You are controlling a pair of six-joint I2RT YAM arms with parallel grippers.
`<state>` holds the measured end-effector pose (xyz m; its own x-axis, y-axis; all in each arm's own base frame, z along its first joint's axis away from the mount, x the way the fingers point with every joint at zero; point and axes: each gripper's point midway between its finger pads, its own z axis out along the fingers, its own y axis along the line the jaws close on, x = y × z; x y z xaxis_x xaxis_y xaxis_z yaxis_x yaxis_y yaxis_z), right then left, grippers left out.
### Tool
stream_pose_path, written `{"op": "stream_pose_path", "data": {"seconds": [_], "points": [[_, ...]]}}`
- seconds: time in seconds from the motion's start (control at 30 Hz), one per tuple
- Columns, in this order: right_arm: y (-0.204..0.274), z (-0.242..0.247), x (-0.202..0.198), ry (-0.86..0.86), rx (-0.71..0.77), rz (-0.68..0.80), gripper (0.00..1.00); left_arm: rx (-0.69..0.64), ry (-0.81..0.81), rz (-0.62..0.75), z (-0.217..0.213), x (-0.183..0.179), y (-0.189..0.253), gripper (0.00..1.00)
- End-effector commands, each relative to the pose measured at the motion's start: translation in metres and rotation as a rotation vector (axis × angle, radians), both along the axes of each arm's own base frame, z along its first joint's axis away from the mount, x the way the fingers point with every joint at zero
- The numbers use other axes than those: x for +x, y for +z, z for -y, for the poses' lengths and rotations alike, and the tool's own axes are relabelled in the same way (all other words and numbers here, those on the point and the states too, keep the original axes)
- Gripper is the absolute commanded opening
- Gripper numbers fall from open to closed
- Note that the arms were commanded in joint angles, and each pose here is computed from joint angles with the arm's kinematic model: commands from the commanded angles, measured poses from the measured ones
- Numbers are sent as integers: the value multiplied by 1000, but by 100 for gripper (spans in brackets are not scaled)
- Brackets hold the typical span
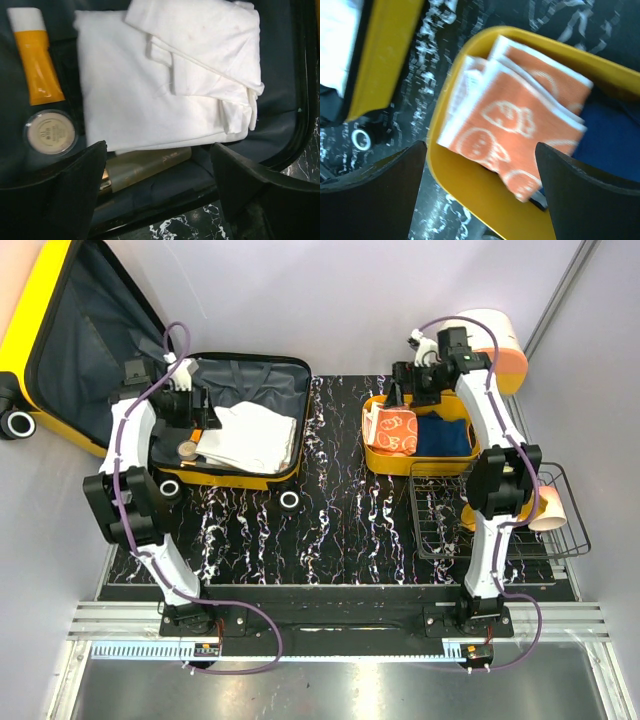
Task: Open, take out, and arrange the luggage
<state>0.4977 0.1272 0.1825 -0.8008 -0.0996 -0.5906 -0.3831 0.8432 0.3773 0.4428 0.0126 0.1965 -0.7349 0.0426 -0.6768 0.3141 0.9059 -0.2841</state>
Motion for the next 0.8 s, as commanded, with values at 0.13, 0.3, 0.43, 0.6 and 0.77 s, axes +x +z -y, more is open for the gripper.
{"op": "stream_pose_path", "data": {"seconds": [0.13,0.3,0.43,0.6,0.77], "points": [[90,-127,-14,131,244,140,98,29,-135,67,89,6,-3,78],[82,-176,-12,121,338,69,95,50,-160,39,149,3,-26,73],[73,-189,0,70,317,86,95,98,-114,46,175,8,-49,75],[68,-183,15,-1,274,116,96,185,-29,-4,179,15,-93,79],[67,-179,18,-16,253,130,96,319,36,-73,162,13,-144,77]]}}
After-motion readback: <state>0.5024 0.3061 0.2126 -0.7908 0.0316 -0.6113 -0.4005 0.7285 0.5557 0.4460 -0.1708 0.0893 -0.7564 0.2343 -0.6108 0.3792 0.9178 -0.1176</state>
